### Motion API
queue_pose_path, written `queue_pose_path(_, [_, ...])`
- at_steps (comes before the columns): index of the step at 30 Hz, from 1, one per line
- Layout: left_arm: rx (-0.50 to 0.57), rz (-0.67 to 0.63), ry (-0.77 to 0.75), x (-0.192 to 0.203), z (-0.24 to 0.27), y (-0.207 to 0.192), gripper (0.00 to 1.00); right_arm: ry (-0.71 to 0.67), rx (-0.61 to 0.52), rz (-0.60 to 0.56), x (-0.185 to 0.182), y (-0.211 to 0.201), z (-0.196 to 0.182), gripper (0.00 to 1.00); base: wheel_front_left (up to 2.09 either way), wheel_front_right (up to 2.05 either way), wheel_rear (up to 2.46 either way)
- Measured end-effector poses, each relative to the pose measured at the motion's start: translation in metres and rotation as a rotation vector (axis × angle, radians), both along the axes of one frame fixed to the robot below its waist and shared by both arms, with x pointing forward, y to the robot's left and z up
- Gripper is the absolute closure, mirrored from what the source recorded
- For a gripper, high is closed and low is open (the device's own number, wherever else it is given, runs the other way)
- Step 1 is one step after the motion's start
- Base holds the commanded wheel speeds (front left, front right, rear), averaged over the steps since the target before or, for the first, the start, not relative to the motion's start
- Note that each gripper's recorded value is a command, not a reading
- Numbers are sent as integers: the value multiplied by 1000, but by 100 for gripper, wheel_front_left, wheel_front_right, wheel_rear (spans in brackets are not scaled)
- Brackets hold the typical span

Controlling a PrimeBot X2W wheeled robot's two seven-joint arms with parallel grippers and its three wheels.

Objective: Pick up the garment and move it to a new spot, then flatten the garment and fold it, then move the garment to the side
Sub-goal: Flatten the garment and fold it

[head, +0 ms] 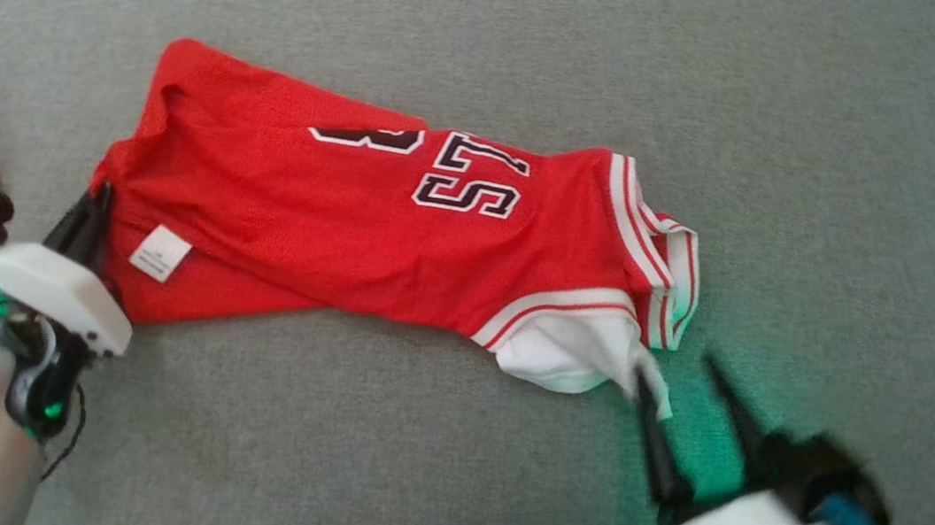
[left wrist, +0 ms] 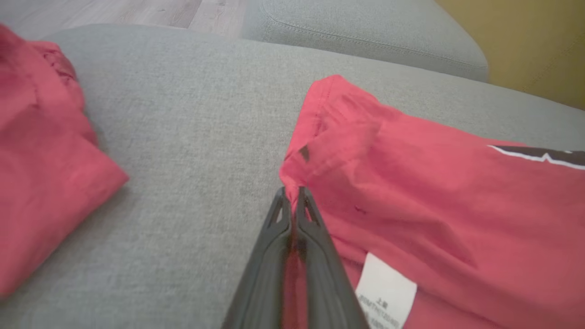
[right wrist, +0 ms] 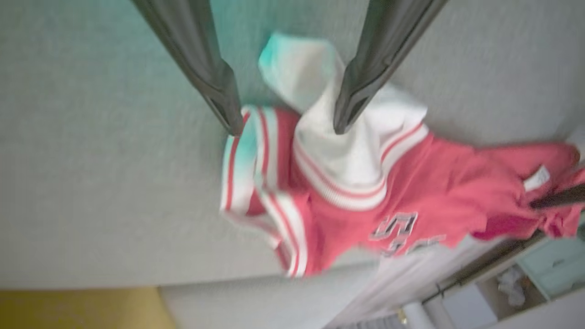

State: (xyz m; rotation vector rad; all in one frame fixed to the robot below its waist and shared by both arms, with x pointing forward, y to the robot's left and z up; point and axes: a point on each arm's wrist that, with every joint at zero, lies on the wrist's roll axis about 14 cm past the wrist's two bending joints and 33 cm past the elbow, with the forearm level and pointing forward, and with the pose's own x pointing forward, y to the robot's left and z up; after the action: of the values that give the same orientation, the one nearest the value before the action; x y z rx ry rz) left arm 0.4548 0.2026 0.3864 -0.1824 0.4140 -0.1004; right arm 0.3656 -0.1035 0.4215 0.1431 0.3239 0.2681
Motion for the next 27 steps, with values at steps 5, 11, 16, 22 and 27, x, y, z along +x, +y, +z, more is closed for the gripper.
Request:
queue_pose_path(5, [1, 3, 6, -10, -1, 0, 100, 149, -34, 65, -35, 15, -35, 0, 0, 0, 0])
queue_pose_path(11, [-10, 7, 0, -11, 0, -3, 100, 172, -50, 105, -36, 24, -40, 0, 0, 0, 0])
queue_pose_path(16, [-11, 10, 2, -12, -1, -3, 100, 215, -83, 138, -42, 27, -52, 0, 0, 0, 0])
queue_pose_path(22, [-16, 9, -12, -10, 0, -6, 100, 224, -107, 137, -32, 23, -58, 95, 0, 0, 0])
queue_pose_path(27, [-20, 3, -49, -11, 8, -9, 100, 180, -93, 115, -26, 19, -48, 100, 0, 0, 0])
